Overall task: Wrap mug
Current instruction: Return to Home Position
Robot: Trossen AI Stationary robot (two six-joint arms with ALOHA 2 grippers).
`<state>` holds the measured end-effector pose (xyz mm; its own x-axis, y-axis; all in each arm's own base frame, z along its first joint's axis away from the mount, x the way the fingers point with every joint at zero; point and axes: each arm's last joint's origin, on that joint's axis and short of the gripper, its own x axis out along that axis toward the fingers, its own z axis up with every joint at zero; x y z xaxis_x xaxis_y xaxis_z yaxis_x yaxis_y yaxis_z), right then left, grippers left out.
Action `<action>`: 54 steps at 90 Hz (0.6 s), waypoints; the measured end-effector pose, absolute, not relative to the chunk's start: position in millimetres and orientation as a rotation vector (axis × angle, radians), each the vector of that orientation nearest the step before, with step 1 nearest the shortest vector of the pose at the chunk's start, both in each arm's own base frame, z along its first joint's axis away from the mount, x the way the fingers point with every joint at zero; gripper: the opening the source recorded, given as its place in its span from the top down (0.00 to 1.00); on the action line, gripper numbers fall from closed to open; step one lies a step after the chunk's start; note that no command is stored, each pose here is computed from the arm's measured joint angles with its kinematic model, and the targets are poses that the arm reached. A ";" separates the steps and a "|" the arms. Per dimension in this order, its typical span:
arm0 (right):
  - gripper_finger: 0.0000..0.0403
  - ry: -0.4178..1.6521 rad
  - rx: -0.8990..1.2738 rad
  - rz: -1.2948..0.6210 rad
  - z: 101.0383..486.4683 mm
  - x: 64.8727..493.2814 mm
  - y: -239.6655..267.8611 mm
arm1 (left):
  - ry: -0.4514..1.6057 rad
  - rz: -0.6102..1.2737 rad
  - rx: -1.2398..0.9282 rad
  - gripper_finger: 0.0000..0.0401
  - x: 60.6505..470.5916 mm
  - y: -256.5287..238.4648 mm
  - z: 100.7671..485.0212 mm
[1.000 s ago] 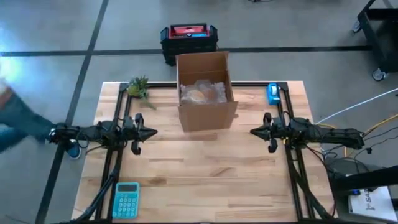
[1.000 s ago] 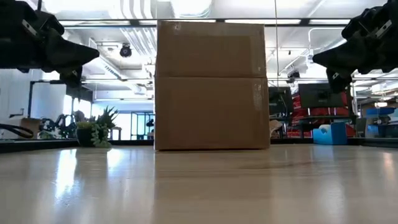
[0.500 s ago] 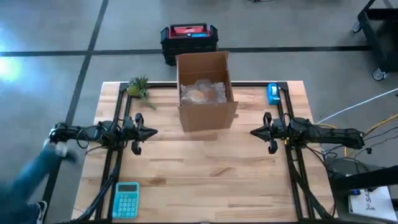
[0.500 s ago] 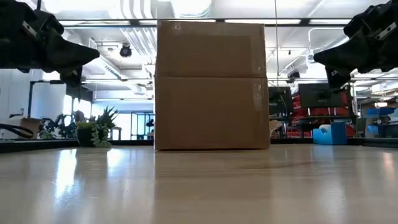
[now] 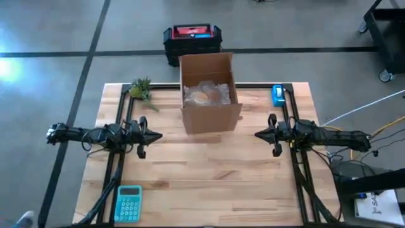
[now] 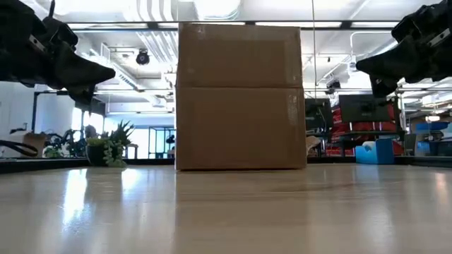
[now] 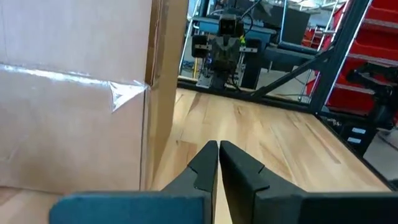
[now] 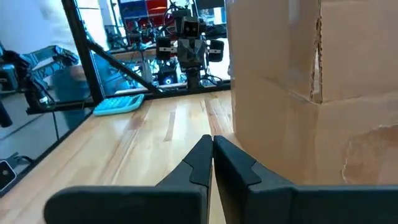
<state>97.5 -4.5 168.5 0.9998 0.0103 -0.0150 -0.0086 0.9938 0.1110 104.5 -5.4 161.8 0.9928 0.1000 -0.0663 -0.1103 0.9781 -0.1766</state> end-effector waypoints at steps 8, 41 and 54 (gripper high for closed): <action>1.00 0.016 0.107 0.009 168.5 97.5 -4.5 | 0.075 0.108 -0.178 0.98 105.6 -5.5 160.2; 1.00 0.016 0.225 0.007 168.5 97.5 -4.5 | 0.153 0.115 -0.165 0.98 109.7 -6.0 153.3; 1.00 0.020 0.226 0.007 168.1 97.8 -4.5 | 0.178 0.117 -0.161 0.98 111.1 -6.2 151.0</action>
